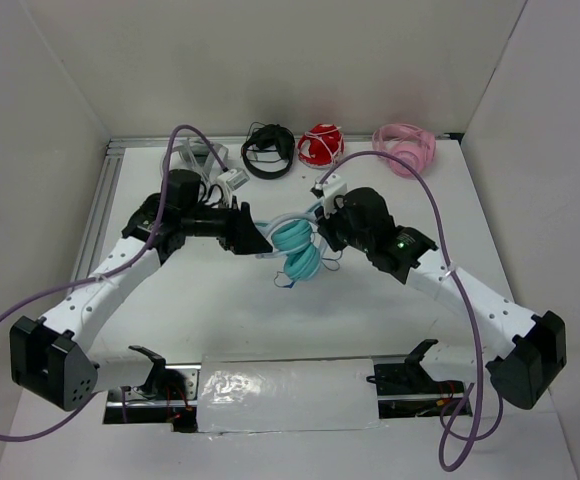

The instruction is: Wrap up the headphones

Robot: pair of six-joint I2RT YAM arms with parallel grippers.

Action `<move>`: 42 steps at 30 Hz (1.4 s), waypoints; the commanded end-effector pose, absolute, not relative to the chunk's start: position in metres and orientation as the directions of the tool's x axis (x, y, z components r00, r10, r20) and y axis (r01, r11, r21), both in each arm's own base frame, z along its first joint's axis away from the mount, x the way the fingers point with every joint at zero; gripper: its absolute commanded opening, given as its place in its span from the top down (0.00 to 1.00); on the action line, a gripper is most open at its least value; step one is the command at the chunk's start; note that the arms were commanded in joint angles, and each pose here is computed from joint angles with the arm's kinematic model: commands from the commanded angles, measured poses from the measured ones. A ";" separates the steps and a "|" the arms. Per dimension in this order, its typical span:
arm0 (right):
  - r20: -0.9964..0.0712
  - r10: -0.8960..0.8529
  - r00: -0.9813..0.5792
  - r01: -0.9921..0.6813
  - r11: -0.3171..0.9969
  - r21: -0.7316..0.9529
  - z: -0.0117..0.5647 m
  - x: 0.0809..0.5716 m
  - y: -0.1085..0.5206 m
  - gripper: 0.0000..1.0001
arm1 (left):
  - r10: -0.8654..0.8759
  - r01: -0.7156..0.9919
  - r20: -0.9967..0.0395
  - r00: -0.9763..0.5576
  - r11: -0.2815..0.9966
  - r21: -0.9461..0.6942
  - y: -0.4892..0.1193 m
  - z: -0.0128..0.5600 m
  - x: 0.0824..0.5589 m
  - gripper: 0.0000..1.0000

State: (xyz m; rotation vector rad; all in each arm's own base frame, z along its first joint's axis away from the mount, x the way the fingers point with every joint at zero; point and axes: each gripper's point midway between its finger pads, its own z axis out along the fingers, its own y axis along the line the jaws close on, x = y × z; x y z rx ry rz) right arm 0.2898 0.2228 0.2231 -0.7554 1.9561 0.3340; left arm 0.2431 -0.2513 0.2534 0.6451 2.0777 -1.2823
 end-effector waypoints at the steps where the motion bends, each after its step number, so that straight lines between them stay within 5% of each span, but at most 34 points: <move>1: -0.946 -0.225 -0.232 -0.609 0.792 -0.040 0.276 0.305 0.241 1.00 | 0.087 0.711 -0.739 -0.668 0.367 -0.600 -0.258 0.267 0.244 0.34; 5: -0.953 -0.214 -0.216 -0.620 0.784 -0.035 0.283 0.304 0.246 1.00 | 0.098 0.704 -0.730 -0.677 0.377 -0.602 -0.263 0.263 0.244 0.29; 7: -0.955 -0.210 -0.212 -0.613 0.789 -0.037 0.285 0.304 0.245 1.00 | 0.101 0.690 -0.719 -0.688 0.398 -0.605 -0.263 0.258 0.246 0.38; 10: -0.956 -0.208 -0.207 -0.609 0.792 -0.041 0.286 0.303 0.244 1.00 | 0.092 0.689 -0.723 -0.685 0.403 -0.602 -0.262 0.261 0.246 0.57; 11: -0.956 -0.211 -0.205 -0.610 0.792 -0.044 0.286 0.304 0.244 1.00 | 0.089 0.687 -0.723 -0.686 0.407 -0.602 -0.261 0.261 0.246 0.74; 14: -0.952 -0.222 -0.211 -0.609 0.792 -0.050 0.283 0.304 0.244 1.00 | 0.065 0.683 -0.733 -0.678 0.427 -0.593 -0.259 0.269 0.248 1.00; 20: -0.949 -0.228 -0.216 -0.616 0.786 -0.049 0.289 0.301 0.248 0.59 | -0.010 0.663 -0.762 -0.647 0.486 -0.569 -0.253 0.288 0.258 1.00; 22: -0.962 -0.209 -0.174 -0.628 0.777 -0.055 0.306 0.297 0.251 0.22 | -0.056 0.639 -0.775 -0.630 0.531 -0.557 -0.248 0.296 0.265 1.00; 23: -0.968 -0.196 -0.157 -0.631 0.774 -0.055 0.314 0.295 0.251 0.19 | -0.072 0.623 -0.775 -0.628 0.551 -0.556 -0.245 0.298 0.268 1.00; 24: -0.972 -0.182 -0.147 -0.636 0.770 -0.048 0.321 0.292 0.252 0.01 | -0.091 0.615 -0.781 -0.619 0.562 -0.553 -0.244 0.305 0.271 1.00; 33: -0.999 0.010 -0.037 -0.571 0.820 0.030 0.360 0.267 0.215 0.00 | -0.263 0.551 -0.852 -0.453 0.668 -0.499 -0.219 0.388 0.294 1.00; 42: -0.987 0.036 -0.155 -0.530 0.840 0.114 0.280 0.258 0.206 0.00 | -0.462 0.503 -0.818 -0.342 0.645 -0.575 -0.201 0.448 0.290 1.00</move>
